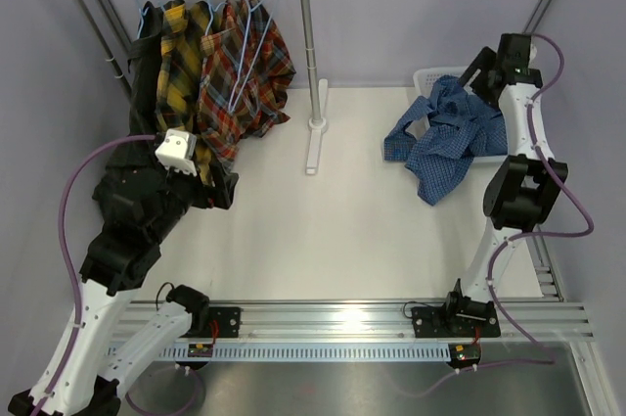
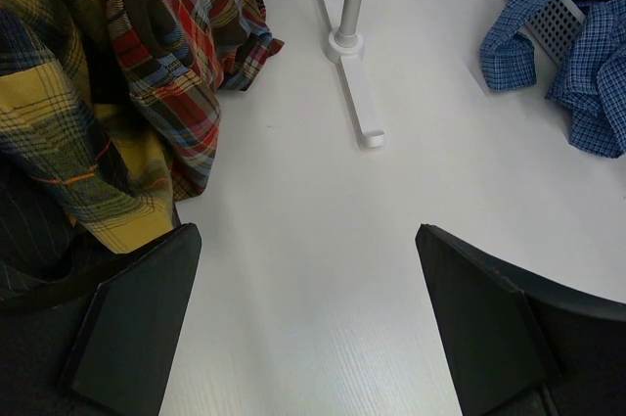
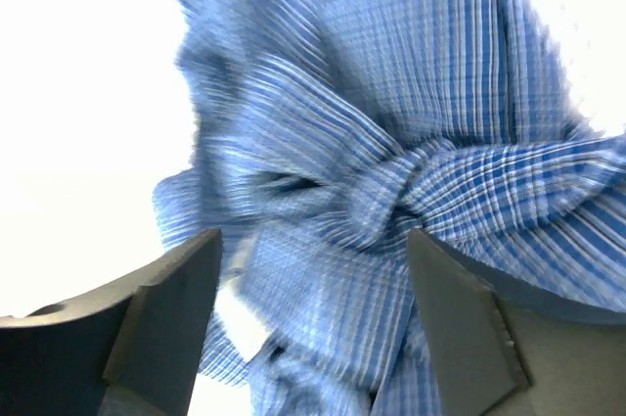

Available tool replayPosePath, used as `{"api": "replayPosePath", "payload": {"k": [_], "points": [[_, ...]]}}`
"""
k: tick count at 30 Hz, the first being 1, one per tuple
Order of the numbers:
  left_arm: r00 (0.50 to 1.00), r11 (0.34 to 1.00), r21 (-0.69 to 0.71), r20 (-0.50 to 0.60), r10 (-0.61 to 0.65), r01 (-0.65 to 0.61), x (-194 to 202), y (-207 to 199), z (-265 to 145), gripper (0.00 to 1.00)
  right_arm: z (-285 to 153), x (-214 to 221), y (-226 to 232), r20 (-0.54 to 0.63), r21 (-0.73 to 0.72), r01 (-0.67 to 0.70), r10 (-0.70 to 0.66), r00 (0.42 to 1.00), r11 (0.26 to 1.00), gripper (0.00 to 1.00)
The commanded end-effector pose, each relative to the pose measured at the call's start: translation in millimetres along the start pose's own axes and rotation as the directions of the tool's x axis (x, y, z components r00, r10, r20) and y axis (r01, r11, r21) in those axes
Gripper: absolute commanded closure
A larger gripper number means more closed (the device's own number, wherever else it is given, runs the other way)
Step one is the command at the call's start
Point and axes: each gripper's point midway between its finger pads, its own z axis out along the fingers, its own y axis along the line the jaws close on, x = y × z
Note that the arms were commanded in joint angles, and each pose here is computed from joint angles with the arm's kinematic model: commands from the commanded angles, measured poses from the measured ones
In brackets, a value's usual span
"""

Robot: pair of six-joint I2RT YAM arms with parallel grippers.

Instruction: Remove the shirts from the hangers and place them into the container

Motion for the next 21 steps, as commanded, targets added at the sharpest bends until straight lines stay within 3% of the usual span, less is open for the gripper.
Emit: {"api": "replayPosePath", "payload": {"k": [1,3,8,11,21], "points": [[0.998,1.000,0.014,0.054,-0.011,0.010,-19.0,-3.9,-5.7,0.01,-104.8,-47.1,76.6,0.236,-0.119,0.215,-0.183,0.955,0.969,0.12],[0.998,1.000,0.020,0.053,-0.017,0.016,-18.1,-5.1,-6.1,0.01,-112.2,-30.9,91.9,0.229,-0.118,0.277,-0.246,0.942,0.953,0.07],[0.999,1.000,0.022,0.042,-0.021,0.020,-13.8,-5.4,-4.3,0.01,-95.0,54.8,123.6,0.149,-0.069,0.389,-0.377,0.914,0.918,0.06],[0.999,1.000,0.016,0.044,-0.024,0.023,-13.4,-4.3,-4.9,0.01,-69.9,99.1,118.8,0.061,-0.038,0.311,-0.308,0.949,0.950,0.07],[0.999,1.000,0.021,0.045,-0.024,0.023,-9.4,-4.4,-7.0,0.01,6.5,185.0,105.5,-0.136,0.095,0.321,-0.307,0.942,0.942,0.06]]}}
